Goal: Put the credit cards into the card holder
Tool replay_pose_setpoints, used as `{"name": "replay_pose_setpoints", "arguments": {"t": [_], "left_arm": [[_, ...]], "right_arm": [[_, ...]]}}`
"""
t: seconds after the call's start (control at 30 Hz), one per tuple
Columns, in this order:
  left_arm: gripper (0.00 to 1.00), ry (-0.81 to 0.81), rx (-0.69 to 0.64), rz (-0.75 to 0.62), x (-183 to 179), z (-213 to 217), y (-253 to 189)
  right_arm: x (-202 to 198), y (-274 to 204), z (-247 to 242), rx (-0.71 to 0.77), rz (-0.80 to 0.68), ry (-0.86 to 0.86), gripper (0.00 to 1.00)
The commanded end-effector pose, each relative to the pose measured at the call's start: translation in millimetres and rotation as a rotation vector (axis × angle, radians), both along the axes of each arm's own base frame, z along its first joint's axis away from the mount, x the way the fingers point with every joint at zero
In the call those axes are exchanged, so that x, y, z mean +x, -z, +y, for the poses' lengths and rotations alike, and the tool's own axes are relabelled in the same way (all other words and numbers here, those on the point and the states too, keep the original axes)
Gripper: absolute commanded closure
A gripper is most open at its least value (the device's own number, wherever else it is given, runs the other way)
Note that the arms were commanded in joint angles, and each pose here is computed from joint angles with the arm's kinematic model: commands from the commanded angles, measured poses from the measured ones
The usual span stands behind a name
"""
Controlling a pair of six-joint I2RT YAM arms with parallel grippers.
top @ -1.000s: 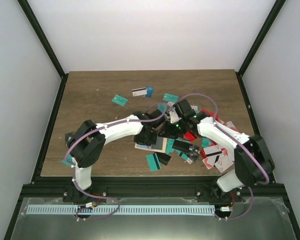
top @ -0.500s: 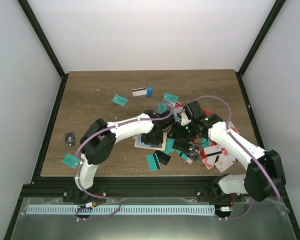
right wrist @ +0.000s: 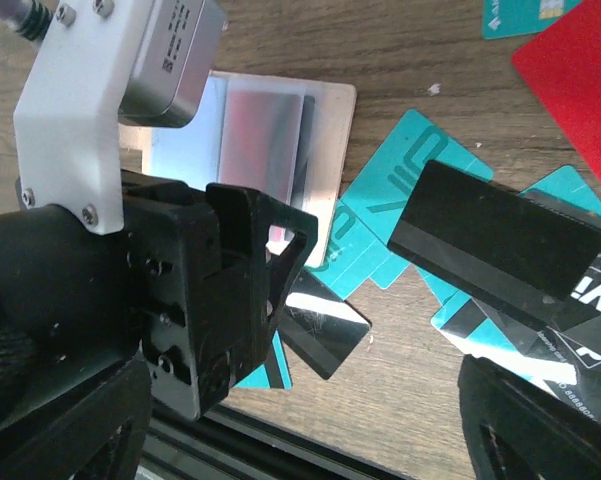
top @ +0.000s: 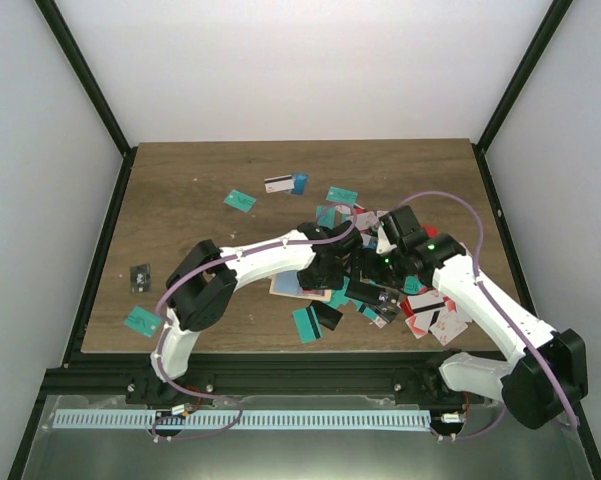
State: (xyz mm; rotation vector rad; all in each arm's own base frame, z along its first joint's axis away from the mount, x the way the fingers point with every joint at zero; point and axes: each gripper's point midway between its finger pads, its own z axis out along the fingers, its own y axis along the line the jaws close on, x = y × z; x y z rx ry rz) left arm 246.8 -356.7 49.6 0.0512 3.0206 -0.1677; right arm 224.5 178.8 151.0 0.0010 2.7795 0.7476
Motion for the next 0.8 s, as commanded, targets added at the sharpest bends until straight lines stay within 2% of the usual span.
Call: {"name": "replay_pose_setpoints", "arguments": {"t": [0.0,0.13,0.3,0.4,0.6,0.77], "left_arm": [[0.49,0.062,-0.160,-0.055,2,-28,-34],[0.48,0.114,-0.205,-0.094,7,-25,-57],[0.46,0.215,-0.256,-0.141,-5,-12,-80],[0.46,0.278,-0.283,-0.144,-20,0,-80],[0.45,0.334,-0.344,-0.139,-43,14,-78],[0.45,0.361,-0.347,-0.133,-57,30,-66]], "right_arm": [[22,-25,-7,-0.007,-0.111,0.063,0.13],[25,-34,-6,0.001,-0.149,0.062,0.10],[20,-32,0,0.040,-0.134,0.033,0.07],[9,-32,8,0.112,-0.110,0.012,0.06],[-18,-17,4,0.160,-0.011,0.059,0.05],[-43,-2,2,0.231,0.068,0.096,0.04]]}}
